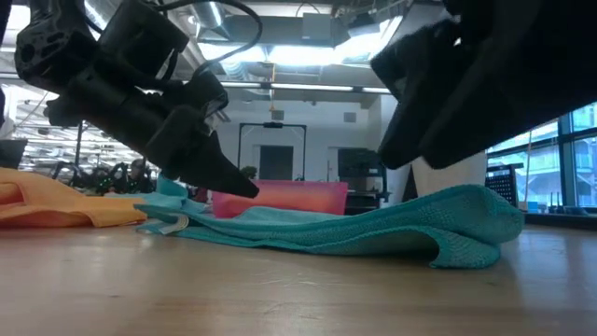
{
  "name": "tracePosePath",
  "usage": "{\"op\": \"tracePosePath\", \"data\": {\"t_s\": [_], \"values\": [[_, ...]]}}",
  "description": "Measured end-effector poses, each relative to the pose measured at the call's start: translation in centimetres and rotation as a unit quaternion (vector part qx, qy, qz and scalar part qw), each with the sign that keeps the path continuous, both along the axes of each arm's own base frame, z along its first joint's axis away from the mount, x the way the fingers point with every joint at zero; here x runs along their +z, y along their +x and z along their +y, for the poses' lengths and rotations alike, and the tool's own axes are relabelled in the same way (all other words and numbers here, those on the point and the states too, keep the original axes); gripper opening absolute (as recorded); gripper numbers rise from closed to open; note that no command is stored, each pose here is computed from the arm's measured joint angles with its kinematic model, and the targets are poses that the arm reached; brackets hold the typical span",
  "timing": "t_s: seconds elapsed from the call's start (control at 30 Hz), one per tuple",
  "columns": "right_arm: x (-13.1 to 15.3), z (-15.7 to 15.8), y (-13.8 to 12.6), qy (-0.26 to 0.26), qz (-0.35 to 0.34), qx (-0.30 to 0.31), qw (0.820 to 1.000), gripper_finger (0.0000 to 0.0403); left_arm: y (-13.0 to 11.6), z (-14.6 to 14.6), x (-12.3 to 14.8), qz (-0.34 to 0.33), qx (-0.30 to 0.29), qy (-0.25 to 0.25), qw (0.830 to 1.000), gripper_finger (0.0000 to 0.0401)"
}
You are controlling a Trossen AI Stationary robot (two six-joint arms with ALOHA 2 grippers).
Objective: Roll microfiber towels into tight, uniform cylinder then place into a basket
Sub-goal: Roll the bottom blue towel
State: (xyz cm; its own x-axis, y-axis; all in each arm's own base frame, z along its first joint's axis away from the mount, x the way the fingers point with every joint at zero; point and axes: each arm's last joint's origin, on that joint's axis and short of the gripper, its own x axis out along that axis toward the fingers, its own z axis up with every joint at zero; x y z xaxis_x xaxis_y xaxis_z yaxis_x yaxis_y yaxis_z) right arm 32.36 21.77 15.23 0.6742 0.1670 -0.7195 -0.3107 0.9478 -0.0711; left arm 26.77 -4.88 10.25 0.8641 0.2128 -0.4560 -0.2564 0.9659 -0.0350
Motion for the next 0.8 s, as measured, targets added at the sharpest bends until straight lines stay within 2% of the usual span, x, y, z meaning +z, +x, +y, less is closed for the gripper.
{"op": "tracePosePath", "data": {"t_s": [0.13, 0.2, 0.5, 0.8], "values": [[0.0, 1.1, 1.3, -0.009, 0.020, 0.030, 0.999, 0.0036, 0.0, 0.0, -0.1, 0.005, 0.001, -0.001, 1.000, 0.0106], [-0.1, 1.3, 1.7, -0.022, 0.034, 0.033, 0.999, 0.0011, -0.1, 0.0, -0.2, 0.007, 0.004, -0.005, 1.000, 0.0106], [-1.9, 0.1, 2.7, -0.083, 0.075, -0.028, 0.993, 0.0005, -0.2, 0.1, -0.4, 0.018, 0.006, -0.005, 1.000, 0.0106], [-2.4, -1.1, 1.6, -0.105, 0.147, -0.084, 0.980, 0.0004, -0.4, 0.3, -0.9, 0.042, 0.017, -0.010, 0.999, 0.0106]]}}
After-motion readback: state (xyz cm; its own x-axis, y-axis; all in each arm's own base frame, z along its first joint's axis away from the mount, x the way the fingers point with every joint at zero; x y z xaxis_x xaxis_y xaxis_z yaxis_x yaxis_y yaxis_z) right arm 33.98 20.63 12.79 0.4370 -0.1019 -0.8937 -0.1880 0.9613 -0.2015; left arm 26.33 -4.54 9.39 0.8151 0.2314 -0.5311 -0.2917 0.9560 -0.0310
